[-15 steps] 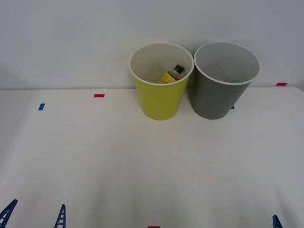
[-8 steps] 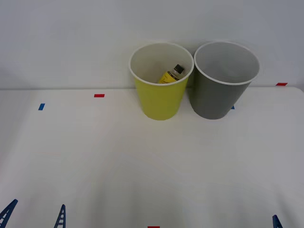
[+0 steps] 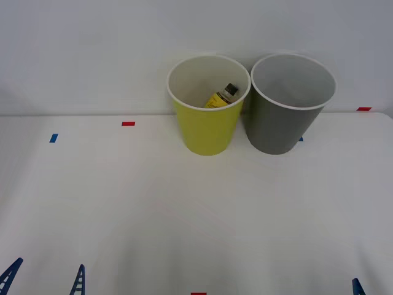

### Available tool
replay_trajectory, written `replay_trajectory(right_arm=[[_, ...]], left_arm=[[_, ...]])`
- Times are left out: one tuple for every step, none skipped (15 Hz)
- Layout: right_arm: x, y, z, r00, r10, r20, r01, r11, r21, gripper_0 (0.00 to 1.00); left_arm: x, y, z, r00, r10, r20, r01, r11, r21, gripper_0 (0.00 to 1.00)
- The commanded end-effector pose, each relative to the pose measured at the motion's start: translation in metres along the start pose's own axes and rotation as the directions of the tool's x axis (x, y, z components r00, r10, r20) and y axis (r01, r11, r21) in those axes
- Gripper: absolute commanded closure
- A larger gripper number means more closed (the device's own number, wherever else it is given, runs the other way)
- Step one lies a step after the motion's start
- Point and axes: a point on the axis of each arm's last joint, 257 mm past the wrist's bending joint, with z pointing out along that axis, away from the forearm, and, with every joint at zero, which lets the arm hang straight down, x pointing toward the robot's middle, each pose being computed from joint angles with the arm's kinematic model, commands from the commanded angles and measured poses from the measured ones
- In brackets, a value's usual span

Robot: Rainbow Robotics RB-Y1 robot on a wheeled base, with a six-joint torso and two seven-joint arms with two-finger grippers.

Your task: Put cans in the gray bin and PET bottles in the light green bin.

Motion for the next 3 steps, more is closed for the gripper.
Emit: replay_trajectory(right_arm=[[0.0000,0.0000,0.0000,1.000,0.000,0.000,0.000,1.0000,0.000,0.00],[0.0000,0.0000,0.0000,1.000,0.000,0.000,0.000,1.0000,0.000,0.00],[0.0000,0.0000,0.0000,1.000,0.000,0.000,0.000,1.0000,0.000,0.00]], left_arm=[[0.0000,0.0000,0.0000,1.0000,0.000,0.000,0.000,1.0000,0.000,0.00],[0.0000,0.0000,0.0000,1.0000,0.000,0.000,0.000,1.0000,0.000,0.00],[0.0000,0.0000,0.0000,1.0000,0.000,0.000,0.000,1.0000,0.000,0.00]])
